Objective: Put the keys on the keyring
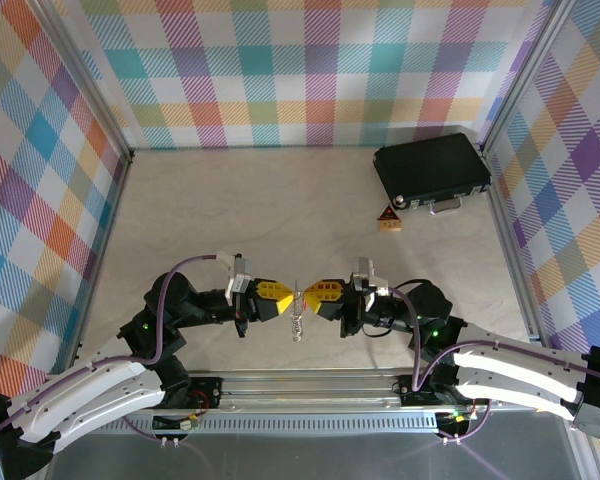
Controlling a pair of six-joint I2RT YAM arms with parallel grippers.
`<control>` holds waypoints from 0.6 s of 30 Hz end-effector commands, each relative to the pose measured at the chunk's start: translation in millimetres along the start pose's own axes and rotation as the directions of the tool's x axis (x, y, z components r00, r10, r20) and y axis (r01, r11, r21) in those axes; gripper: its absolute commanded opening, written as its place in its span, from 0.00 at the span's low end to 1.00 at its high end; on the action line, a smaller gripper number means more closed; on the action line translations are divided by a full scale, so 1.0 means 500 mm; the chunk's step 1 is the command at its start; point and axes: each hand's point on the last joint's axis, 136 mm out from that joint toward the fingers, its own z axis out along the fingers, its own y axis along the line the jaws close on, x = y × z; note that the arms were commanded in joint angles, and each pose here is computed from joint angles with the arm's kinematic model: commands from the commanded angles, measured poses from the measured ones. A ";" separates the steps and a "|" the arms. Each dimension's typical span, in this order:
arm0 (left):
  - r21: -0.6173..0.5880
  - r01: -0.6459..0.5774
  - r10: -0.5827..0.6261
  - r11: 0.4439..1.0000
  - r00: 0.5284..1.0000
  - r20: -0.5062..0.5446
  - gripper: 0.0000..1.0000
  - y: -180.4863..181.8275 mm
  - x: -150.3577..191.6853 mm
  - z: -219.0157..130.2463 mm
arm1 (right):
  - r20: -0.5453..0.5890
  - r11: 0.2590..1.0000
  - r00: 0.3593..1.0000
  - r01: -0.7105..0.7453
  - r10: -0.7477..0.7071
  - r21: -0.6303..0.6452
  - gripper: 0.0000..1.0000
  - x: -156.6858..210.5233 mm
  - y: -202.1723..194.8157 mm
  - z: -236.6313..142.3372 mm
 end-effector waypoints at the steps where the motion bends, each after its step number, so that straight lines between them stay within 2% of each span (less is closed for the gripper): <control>1: 0.038 -0.041 0.040 0.998 0.999 0.031 0.00 -0.021 -0.013 -0.005 | 0.064 1.000 0.998 0.009 -0.008 -0.013 0.00 -0.030 0.010 -0.005; 18: 0.041 -0.040 0.038 0.998 0.999 0.033 0.00 -0.022 -0.013 -0.005 | 0.061 1.000 0.998 0.003 -0.002 -0.008 0.00 -0.021 0.006 -0.003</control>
